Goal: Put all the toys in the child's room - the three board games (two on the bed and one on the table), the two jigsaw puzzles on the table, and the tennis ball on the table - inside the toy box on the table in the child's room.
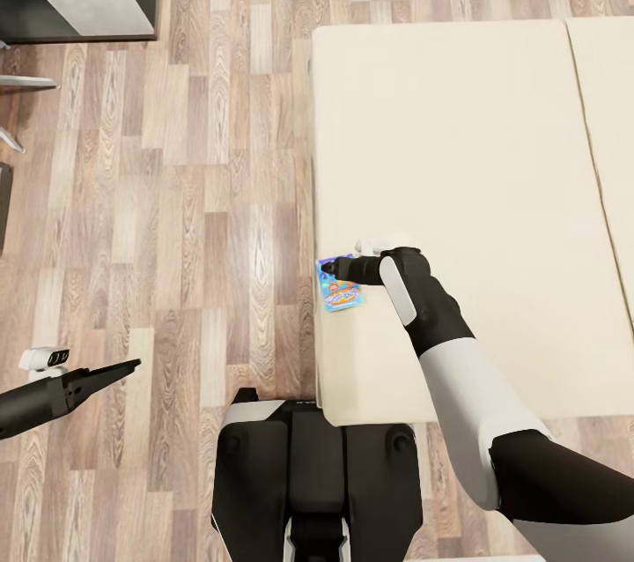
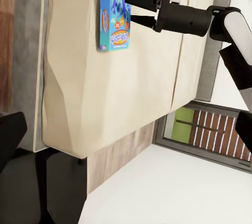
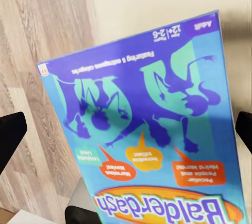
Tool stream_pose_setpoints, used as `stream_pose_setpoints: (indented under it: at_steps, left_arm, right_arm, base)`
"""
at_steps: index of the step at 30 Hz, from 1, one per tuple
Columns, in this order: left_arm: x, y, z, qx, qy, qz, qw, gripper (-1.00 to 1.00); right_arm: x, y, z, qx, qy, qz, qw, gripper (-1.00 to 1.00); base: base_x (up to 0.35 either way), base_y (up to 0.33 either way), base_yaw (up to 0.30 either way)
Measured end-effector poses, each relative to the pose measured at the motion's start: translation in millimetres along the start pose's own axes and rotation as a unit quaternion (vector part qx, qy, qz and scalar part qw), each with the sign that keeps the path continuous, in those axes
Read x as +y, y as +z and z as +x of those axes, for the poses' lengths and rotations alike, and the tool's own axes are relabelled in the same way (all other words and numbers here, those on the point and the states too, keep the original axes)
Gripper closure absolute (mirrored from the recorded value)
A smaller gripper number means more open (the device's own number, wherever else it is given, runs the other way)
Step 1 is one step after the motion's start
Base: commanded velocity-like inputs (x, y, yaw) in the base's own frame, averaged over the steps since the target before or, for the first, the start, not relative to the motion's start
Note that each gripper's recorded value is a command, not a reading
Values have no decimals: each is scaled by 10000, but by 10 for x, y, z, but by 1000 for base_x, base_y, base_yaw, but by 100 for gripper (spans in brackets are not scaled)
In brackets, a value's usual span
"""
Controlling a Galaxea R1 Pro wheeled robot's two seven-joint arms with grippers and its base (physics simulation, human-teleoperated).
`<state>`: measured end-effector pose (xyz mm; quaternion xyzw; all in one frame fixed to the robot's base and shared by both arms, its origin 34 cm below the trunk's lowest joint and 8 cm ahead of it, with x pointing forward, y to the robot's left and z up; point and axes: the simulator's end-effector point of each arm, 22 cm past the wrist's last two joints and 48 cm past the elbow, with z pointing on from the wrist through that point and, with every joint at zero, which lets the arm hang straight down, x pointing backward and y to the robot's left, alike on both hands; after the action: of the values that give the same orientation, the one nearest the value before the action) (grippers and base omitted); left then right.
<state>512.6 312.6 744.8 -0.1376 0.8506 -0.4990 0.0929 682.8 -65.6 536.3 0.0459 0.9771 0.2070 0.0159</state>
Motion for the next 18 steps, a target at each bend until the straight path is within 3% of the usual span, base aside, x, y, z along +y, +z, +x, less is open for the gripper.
stream_pose_setpoints:
  at_steps: [18]
  left_arm:
    - [-1,1,1,-1,2,2,10000,-100]
  right_arm:
    - [3,0,4,3,2,-7,10000,-100]
  base:
    - [-6,11,0]
